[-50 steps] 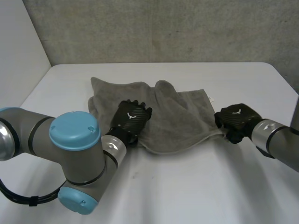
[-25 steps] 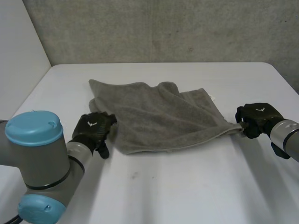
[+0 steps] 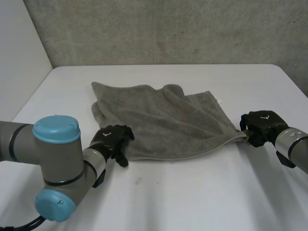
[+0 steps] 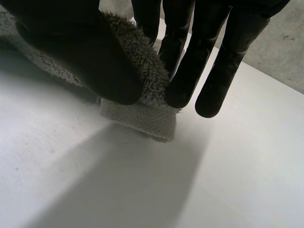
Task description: Fold the towel.
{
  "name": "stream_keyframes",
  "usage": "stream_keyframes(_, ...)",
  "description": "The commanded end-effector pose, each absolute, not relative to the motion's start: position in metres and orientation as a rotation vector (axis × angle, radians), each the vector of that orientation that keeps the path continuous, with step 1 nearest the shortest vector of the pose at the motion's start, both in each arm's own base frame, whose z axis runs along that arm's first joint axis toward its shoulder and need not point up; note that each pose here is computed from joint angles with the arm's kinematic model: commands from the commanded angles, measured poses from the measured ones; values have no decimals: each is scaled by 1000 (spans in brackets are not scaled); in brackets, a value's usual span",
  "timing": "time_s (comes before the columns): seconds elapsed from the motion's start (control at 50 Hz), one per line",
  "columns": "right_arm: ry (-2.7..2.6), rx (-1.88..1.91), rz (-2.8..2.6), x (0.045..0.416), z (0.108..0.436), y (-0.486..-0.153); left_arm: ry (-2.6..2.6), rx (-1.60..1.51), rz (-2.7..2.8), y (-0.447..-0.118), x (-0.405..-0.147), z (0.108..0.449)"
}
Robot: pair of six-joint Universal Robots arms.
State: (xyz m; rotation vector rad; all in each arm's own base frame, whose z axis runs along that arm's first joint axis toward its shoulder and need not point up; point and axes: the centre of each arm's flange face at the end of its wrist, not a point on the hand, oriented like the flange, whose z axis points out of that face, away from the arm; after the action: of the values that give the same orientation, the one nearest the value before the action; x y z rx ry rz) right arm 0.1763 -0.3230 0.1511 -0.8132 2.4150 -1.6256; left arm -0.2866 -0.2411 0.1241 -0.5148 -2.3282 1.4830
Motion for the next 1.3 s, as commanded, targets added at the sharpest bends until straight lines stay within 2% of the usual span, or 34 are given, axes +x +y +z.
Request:
stream_keyframes(0.02, 2413, -816, -1631, 176, 151, -323, -2292, -532, 1512, -254, -300, 115)
stream_keyframes(0.22, 2407, -814, -1650, 176, 155, -323, -2286, -539, 1520, -261, -306, 108)
stream_keyframes(0.34, 2397, -818, -1710, 174, 168, -328, -2242, -529, 1584, -263, -306, 129)
stream_keyframes(0.38, 2351, -834, -1794, 175, 191, -327, -2144, -507, 1685, -261, -304, 173)
stream_keyframes(0.4, 2351, -834, -1795, 175, 191, -327, -2144, -507, 1686, -261, -304, 173)
stream_keyframes(0.44, 2303, -868, -1865, 178, 224, -317, -2031, -490, 1792, -254, -301, 220)
stream_keyframes(0.46, 2303, -868, -1865, 178, 224, -317, -2030, -490, 1793, -254, -301, 220)
stream_keyframes(0.48, 2267, -909, -1890, 181, 244, -307, -1974, -494, 1849, -248, -298, 244)
stream_keyframes(0.5, 2226, -954, -1928, 185, 266, -294, -1974, -494, 1850, -248, -298, 244)
stream_keyframes(0.52, 2225, -954, -1928, 185, 266, -294, -1925, -509, 1916, -241, -292, 269)
stream_keyframes(0.54, 2204, -992, -1953, 187, 283, -284, -1897, -540, 1971, -236, -286, 288)
stream_keyframes(0.56, 2203, -993, -1954, 187, 283, -284, -1897, -541, 1972, -235, -286, 288)
stream_keyframes(0.6, 2173, -1089, -1974, 193, 305, -268, -1910, -647, 2027, -226, -279, 306)
stream_keyframes(0.66, 2150, -1251, -1938, 204, 316, -250, -1949, -728, 2030, -223, -277, 307)
stream_keyframes(0.74, 2159, -1424, -1842, 211, 315, -236, -2127, -961, 1969, -221, -266, 301)
stream_keyframes(0.8, 2170, -1562, -1730, 216, 304, -229, -2285, -1056, 1832, -229, -259, 278)
stream_keyframes(0.82, 2187, -1610, -1659, 219, 293, -231, -2286, -1056, 1831, -229, -259, 278)
stream_keyframes(0.84, 2188, -1611, -1658, 219, 293, -231, -2360, -1073, 1745, -235, -257, 265)
stream_keyframes(0.86, 2212, -1641, -1591, 223, 279, -235, -2419, -1084, 1663, -240, -255, 253)
stream_keyframes(0.88, 2213, -1642, -1590, 223, 279, -235, -2420, -1084, 1662, -240, -255, 253)
stream_keyframes(0.92, 2269, -1680, -1493, 231, 257, -243, -2493, -1110, 1538, -249, -258, 229)
stream_keyframes(0.98, 2319, -1709, -1445, 239, 239, -256, -2507, -1111, 1515, -256, -260, 221)
stream_keyframes(1.02, 2317, -1729, -1451, 248, 229, -264, -2511, -1113, 1503, -273, -269, 207)
stream_keyframes(1.1, 2279, -1718, -1589, 265, 224, -286, -2480, -1098, 1567, -297, -280, 204)
stream_keyframes(1.14, 2215, -1614, -1875, 278, 243, -315, -2383, -1061, 1724, -323, -292, 222)
stream_keyframes(1.16, 2214, -1614, -1877, 278, 243, -315, -2382, -1061, 1725, -323, -292, 222)
stream_keyframes(1.2, 2069, -1329, -2272, 286, 290, -343, -2171, -968, 2028, -350, -305, 268)
stream_keyframes(1.22, 2068, -1327, -2274, 286, 290, -343, -2169, -967, 2030, -350, -305, 268)
stream_keyframes(1.24, 1958, -1161, -2456, 287, 316, -352, -2012, -898, 2213, -361, -310, 300)
stream_keyframes(1.26, 1788, -966, -2650, 286, 348, -359, -2011, -897, 2215, -361, -310, 301)
stream_keyframes(1.28, 1786, -964, -2651, 286, 349, -359, -1831, -821, 2392, -368, -314, 334)
stream_keyframes(1.3, 1621, -804, -2803, 282, 379, -358, -1637, -730, 2553, -372, -315, 368)
